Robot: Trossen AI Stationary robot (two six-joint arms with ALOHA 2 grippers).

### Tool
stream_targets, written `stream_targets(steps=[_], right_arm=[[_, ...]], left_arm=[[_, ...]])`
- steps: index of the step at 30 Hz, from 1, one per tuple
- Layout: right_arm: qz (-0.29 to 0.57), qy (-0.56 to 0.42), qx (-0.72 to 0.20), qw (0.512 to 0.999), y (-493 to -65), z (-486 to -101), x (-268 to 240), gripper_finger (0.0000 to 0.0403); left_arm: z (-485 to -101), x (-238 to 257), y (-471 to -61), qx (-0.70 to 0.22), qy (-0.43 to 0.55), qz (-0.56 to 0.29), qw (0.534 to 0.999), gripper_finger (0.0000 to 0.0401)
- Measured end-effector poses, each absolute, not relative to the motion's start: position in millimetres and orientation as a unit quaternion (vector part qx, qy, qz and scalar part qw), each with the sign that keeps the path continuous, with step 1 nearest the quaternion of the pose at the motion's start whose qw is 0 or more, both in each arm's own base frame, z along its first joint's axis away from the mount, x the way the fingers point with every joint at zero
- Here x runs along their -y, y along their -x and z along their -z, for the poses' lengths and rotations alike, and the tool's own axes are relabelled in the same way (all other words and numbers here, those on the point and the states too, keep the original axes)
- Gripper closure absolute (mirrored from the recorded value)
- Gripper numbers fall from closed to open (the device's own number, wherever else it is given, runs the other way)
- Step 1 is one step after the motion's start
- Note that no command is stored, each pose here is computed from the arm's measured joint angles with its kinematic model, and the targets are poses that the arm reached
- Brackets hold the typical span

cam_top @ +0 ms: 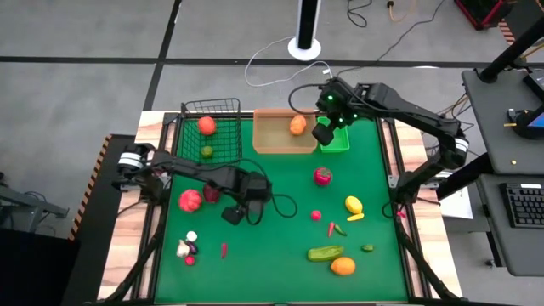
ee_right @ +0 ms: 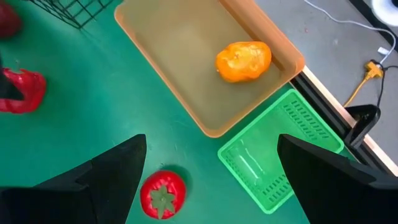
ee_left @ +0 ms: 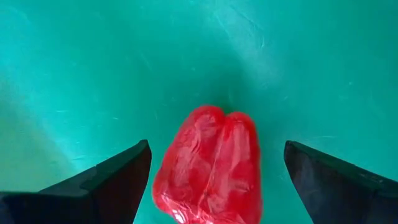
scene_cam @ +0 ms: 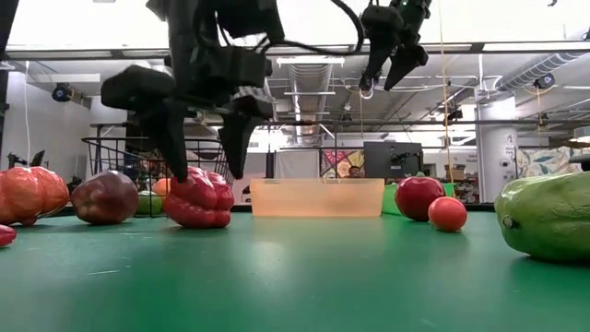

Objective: Sort produce into baskets
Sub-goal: Put the red bell pepper into the orange bin

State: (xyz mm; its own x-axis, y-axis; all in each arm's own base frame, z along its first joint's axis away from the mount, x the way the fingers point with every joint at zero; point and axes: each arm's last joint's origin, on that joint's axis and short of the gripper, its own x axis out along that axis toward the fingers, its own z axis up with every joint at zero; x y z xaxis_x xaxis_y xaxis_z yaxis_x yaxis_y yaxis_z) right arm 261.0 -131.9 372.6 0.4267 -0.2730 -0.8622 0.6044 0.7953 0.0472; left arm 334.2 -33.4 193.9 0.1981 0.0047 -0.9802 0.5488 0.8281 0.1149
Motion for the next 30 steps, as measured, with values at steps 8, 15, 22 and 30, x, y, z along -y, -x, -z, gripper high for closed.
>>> stream_targets(steps=[8,15,22,30], right_arm=[[0.266,-0.178,-0.463,0.827,-260.2,-373.7,131.5,0.0048],[0.266,-0.177,-0.463,0.827,-260.2,-373.7,131.6,0.0048],[0.264,-0.174,-0.461,0.829,-260.7,-374.1,131.9,0.0048],[0.264,-0.172,-0.461,0.829,-260.7,-374.1,131.9,0.0048]], left_arm=[[-165.3,23.7,-337.8,-0.647,-0.249,0.186,0.696,0.0066],[-152.8,24.0,-339.8,-0.661,-0.251,0.195,0.680,0.0098],[-170.5,24.2,-342.2,-0.650,-0.253,0.192,0.691,0.0121],[-223.9,16.8,-352.3,-0.585,-0.271,0.162,0.747,0.0121]])
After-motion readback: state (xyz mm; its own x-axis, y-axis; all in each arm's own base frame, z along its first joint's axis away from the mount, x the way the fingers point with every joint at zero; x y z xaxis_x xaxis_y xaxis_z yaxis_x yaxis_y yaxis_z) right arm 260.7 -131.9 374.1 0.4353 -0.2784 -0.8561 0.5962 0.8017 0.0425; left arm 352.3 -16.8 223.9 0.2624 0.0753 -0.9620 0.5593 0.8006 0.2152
